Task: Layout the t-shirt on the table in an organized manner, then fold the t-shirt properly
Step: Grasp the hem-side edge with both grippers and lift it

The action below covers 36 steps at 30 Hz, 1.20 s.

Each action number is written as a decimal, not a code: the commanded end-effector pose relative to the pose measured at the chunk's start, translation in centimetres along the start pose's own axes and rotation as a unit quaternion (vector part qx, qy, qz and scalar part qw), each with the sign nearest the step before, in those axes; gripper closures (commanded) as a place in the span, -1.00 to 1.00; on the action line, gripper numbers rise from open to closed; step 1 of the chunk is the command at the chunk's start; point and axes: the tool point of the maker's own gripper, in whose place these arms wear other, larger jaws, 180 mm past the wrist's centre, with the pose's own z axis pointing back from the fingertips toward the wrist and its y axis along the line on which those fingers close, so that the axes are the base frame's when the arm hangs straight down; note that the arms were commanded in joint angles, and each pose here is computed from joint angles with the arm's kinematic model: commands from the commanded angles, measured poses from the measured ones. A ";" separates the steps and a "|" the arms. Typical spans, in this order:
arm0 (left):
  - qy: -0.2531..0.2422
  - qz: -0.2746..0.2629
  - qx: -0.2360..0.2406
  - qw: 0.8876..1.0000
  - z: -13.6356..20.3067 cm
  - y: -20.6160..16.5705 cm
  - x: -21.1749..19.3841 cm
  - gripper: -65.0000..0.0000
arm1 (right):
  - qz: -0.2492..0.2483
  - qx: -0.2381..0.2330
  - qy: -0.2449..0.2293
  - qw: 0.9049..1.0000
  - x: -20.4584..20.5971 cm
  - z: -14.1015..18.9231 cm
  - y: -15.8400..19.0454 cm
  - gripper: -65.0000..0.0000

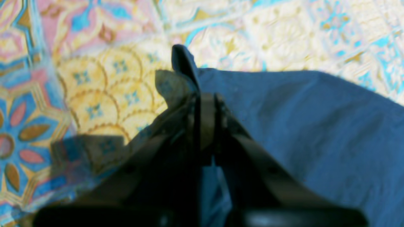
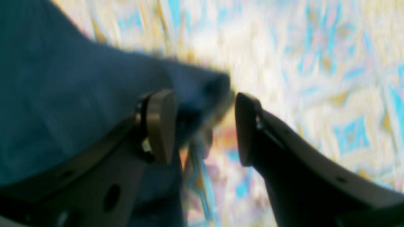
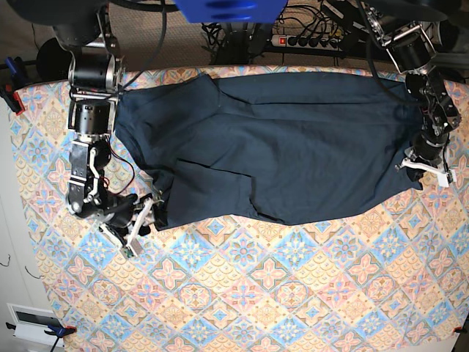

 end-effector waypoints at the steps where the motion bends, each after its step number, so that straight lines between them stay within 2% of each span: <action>1: -0.035 -0.008 -0.006 0.999 0.3 -0.2 2.7 1.00 | 0.002 -0.004 -0.024 1.000 1.8 0.4 -0.8 0.09; 6: -0.035 -0.008 -0.006 0.999 0.3 -0.2 2.7 1.00 | -0.022 0.005 -0.031 0.999 1.9 -0.6 -1.2 0.09; 15: -0.037 -0.008 -0.007 0.999 0.2 -0.3 2.9 1.00 | -0.019 0.013 -0.029 0.999 1.0 -1.5 -1.1 0.09; 18: -0.037 -0.008 -0.007 0.999 0.2 -0.3 2.9 1.00 | -0.025 0.013 -0.029 0.999 0.7 -1.6 -1.2 0.15; 23: -0.037 -0.008 -0.007 0.999 0.2 -0.3 2.9 1.00 | -0.028 0.014 -0.024 0.999 0.3 -1.8 -1.2 0.39; 29: -0.038 -0.007 -0.008 0.999 0.2 -0.3 3.0 1.00 | -0.028 0.014 -0.024 0.999 0.3 -1.8 -1.2 0.99; 33: -0.040 -0.008 -0.008 0.999 0.2 -0.4 3.1 1.00 | -0.023 -0.002 -0.033 0.999 0.8 -0.6 -2.7 0.98; 36: -0.053 -0.005 -0.018 0.998 0.5 -1.0 4.0 1.00 | -0.022 -0.018 -0.065 0.997 2.7 0.8 -3.8 0.98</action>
